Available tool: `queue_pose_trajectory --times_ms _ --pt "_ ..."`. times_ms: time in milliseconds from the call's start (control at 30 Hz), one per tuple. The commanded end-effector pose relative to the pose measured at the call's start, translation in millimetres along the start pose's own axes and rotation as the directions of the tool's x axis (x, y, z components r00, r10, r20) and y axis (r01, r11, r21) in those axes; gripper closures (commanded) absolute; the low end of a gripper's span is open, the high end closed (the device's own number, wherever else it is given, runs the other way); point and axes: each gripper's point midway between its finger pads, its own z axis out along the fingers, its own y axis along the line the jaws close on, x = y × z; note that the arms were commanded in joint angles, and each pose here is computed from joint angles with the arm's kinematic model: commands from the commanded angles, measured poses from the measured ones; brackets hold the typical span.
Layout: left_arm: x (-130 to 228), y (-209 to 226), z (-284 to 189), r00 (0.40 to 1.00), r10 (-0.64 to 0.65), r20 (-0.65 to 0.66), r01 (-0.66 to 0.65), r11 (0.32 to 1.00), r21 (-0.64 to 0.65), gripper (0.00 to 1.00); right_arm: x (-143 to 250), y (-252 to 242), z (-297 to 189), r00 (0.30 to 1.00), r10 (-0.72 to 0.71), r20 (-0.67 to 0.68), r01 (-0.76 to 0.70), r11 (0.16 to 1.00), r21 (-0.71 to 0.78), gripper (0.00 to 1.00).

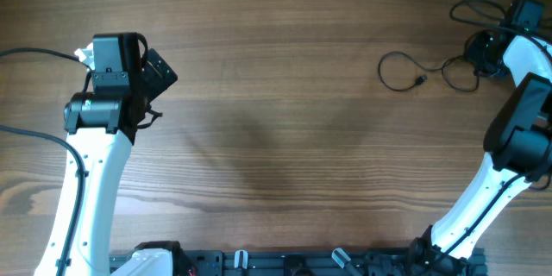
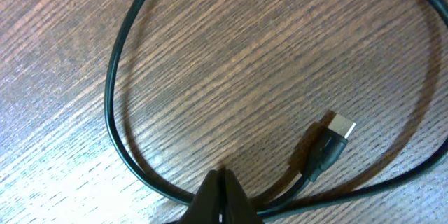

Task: Untangle cables

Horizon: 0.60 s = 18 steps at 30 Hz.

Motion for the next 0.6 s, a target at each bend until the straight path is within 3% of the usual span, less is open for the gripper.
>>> queue_pose_trajectory --times_ms 0,67,133,200,233,267,367,400,500,567 --pt "-4 1 -2 1.000 0.002 0.013 -0.002 1.000 0.000 0.00 -51 18 -75 0.983 0.001 0.186 0.012 0.997 -0.073 0.96" --pt "-4 1 -2 1.000 0.002 0.013 -0.002 1.000 -0.001 0.00 -87 27 -147 0.934 -0.004 0.357 0.048 0.992 -0.115 0.96" --pt "-4 1 -2 1.000 0.002 0.013 -0.002 1.000 0.000 0.00 -116 39 -236 0.839 0.001 0.545 0.104 0.981 -0.163 0.96" --pt "-4 1 -2 1.000 0.002 0.013 -0.002 1.000 0.000 0.00 -120 82 -325 0.741 0.027 0.671 0.279 0.897 -0.344 0.95" --pt "-4 1 -2 1.000 0.002 0.013 -0.002 1.000 0.000 0.00 -117 96 -347 0.721 0.044 0.691 0.329 0.857 -0.398 0.96" --pt "-4 1 -2 1.000 0.002 0.013 -0.002 1.000 0.000 0.00 -107 119 -375 0.711 0.065 0.700 0.392 0.789 -0.472 0.88" --pt "-4 1 -2 1.000 0.002 0.013 -0.002 1.000 0.000 0.00 -77 152 -382 0.735 0.007 0.678 0.448 0.745 -0.494 0.80" --pt "-4 1 -2 1.000 0.002 0.013 -0.002 1.000 0.000 0.00 -67 158 -380 0.750 -0.008 0.661 0.452 0.736 -0.504 0.74" --pt "-4 1 -2 1.000 0.002 0.013 -0.002 1.000 0.000 0.00 -11 184 -380 0.776 -0.058 0.628 0.493 0.677 -0.547 0.01" --pt "-4 1 -2 1.000 0.002 0.013 -0.002 1.000 0.000 0.00 13 189 -393 0.748 -0.055 0.662 0.531 0.648 -0.546 0.00"
